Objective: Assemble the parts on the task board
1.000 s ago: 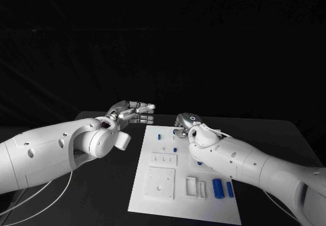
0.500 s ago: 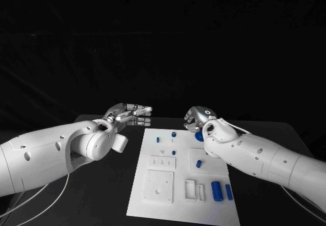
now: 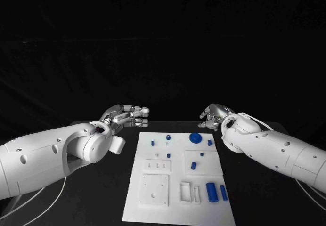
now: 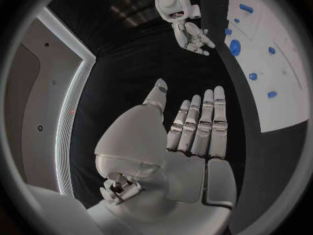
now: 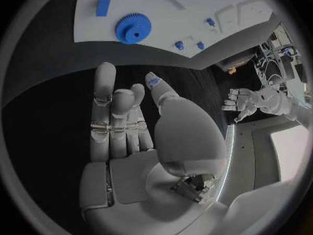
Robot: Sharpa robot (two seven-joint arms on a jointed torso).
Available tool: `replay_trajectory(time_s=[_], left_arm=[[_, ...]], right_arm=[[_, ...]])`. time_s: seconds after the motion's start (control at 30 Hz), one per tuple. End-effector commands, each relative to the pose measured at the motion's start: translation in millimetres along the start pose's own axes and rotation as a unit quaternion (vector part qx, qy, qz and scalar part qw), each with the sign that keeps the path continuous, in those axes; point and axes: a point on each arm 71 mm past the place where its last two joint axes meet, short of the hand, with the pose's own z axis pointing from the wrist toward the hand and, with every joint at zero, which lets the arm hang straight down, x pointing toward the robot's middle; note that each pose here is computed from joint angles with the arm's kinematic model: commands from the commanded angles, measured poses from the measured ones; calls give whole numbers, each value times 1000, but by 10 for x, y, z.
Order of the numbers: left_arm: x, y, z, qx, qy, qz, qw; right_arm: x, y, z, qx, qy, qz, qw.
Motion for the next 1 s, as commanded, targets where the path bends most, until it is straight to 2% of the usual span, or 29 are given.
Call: replay_trajectory(time_s=[0.03,0.17,0.47,0.67,1.0], left_arm=[[30,-33,13,12,12,-3,1000],[37,-31,23,12,13,-3,1000],[48,-25,40,11,15,-3,1000],[43,-20,44,10,15,-3,1000],[42,-18,45,8,15,-2,1000]], right_arm=[[98,-19,16,-8,64,-2,998],[171,-40,40,-1,85,-7,996],[370,-49,57,7,113,-11,994],[473,-22,45,5,120,-11,993],[522,-17,54,8,126,-18,992]])
